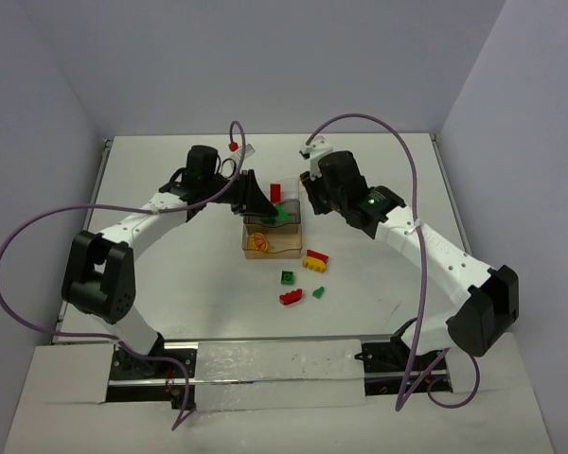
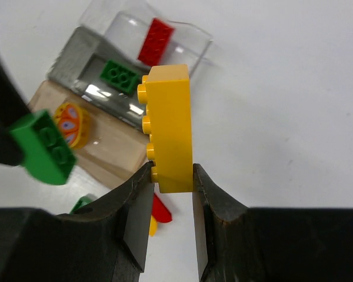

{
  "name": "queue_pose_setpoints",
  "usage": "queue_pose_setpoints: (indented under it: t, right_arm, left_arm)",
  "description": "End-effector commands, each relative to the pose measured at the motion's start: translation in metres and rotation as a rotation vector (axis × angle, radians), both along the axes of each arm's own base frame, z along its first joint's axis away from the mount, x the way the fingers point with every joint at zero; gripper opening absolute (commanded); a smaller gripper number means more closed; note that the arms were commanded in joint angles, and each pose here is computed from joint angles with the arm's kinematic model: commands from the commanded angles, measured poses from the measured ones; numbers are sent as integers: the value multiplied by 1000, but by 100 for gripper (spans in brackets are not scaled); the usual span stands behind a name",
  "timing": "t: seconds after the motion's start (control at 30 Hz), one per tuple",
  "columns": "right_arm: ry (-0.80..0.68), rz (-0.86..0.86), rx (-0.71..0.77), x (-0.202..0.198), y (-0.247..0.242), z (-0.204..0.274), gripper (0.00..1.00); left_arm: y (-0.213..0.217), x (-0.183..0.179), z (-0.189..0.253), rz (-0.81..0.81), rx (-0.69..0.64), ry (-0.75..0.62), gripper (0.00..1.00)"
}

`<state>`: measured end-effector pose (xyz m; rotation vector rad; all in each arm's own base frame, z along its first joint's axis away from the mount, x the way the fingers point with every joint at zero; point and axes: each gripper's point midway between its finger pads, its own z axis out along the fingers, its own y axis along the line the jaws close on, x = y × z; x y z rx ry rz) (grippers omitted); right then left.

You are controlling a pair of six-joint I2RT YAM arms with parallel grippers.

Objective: Sort the legos into containers by color

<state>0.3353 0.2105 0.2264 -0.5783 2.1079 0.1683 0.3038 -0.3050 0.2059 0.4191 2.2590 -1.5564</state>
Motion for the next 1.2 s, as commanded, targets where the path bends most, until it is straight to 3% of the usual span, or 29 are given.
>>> queue_pose_setpoints:
  t: [0.0, 0.13, 0.27, 0.53, 1.0, 1.17]
  right_arm:
    - [-110, -72, 52, 14, -11, 35, 0]
    - [-82, -15, 31, 8, -8, 26, 0]
    - [-31, 78, 7, -4, -2, 10, 0]
    - [19, 92, -20, -9, -3, -11, 0]
    - [70, 160, -51, -18, 1, -23, 0]
    - [97, 187, -51, -21, 4, -28, 0]
  left_arm:
    - [12, -5, 10, 0, -2, -45, 0]
    - [21, 4, 11, 25, 55, -105, 0]
    - [59, 48, -11, 241, 347, -257, 0]
    - [95, 87, -32, 439, 591, -349, 0]
    - [68, 92, -59, 353, 630, -322, 5]
    - [66, 94, -68, 348, 664, -310, 18]
